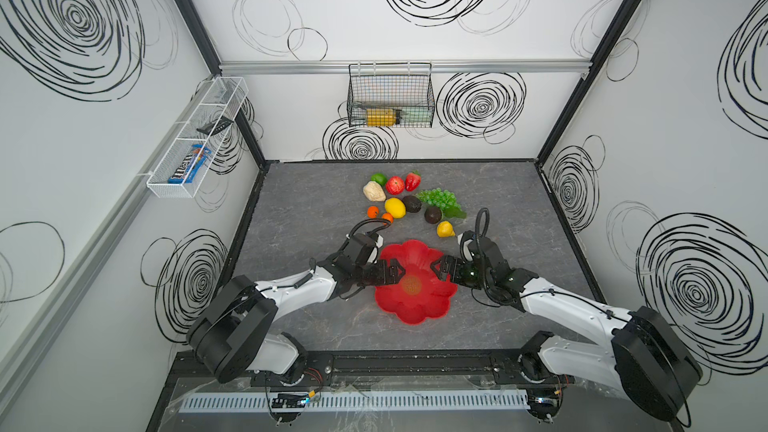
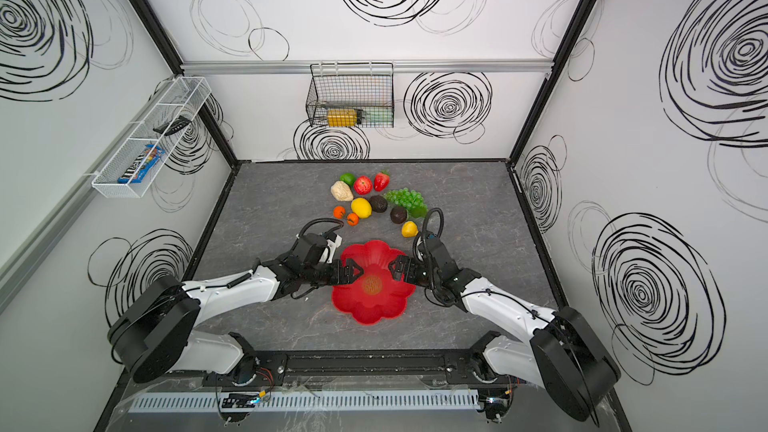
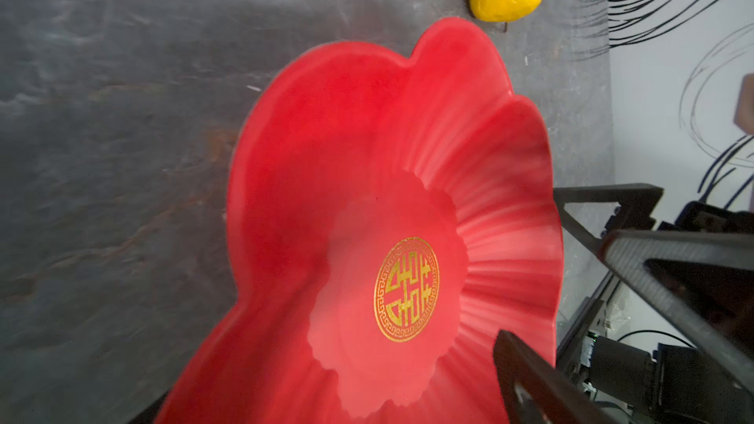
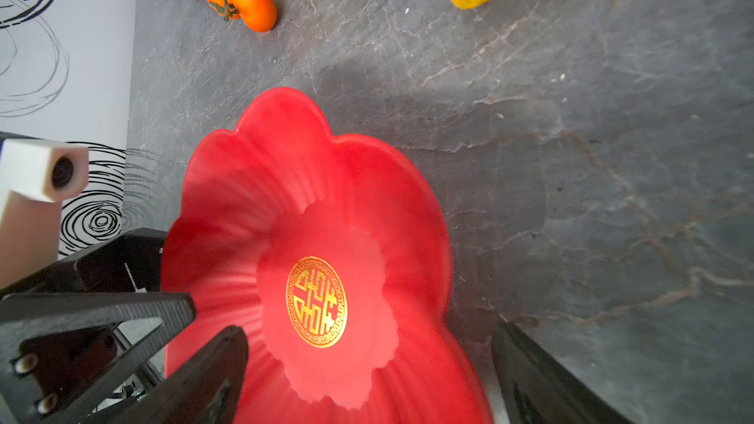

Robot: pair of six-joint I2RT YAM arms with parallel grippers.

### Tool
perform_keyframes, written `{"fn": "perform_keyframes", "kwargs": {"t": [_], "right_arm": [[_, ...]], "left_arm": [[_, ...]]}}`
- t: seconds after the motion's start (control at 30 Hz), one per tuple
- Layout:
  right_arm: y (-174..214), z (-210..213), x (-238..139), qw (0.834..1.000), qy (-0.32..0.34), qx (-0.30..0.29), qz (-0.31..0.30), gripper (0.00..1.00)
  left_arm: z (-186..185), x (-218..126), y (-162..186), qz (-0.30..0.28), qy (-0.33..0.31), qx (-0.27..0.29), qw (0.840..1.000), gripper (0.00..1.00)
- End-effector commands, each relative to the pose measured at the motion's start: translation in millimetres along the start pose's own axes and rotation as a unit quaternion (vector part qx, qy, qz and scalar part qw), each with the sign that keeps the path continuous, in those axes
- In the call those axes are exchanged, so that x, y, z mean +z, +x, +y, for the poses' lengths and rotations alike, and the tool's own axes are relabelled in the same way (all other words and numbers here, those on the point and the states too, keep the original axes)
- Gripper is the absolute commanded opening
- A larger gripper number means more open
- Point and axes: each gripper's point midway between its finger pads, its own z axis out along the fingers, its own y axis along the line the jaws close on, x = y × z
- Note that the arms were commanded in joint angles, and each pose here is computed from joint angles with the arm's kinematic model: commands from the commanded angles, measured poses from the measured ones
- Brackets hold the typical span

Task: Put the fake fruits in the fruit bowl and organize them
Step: 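Slide the red bowl to the table centre while the right gripper steadies it, then grasp the dark mangosteen with the right gripper while the left gripper draws back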

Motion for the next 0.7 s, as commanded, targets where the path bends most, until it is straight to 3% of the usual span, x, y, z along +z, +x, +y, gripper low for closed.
{"fn": "perform_keyframes", "kwargs": {"t": [0.0,0.27,0.47,0.67], "right_arm": [[-9.9,-6.7,-6.2,0.999,0.033,-0.015,-0.011,0.97],[-61.1,-7.1,-32.7,0.992,0.048,-0.054,-0.1,0.97],[-109.6,1.1,-43.3,0.986,0.065,-0.079,-0.134,0.97],[-143.9,4.5,-23.2,0.986,0.075,-0.09,-0.121,0.98]], "left_arm": [[-11.8,2.7,-8.9,-0.01,0.019,0.0,1.0,0.96],[19.6,-16.8,-18.3,-0.048,-0.02,-0.014,0.999,0.96],[48.4,-61.1,-45.1,-0.149,-0.103,0.0,0.983,0.96],[60.8,-98.0,-59.4,-0.239,-0.117,-0.003,0.964,0.96]]}}
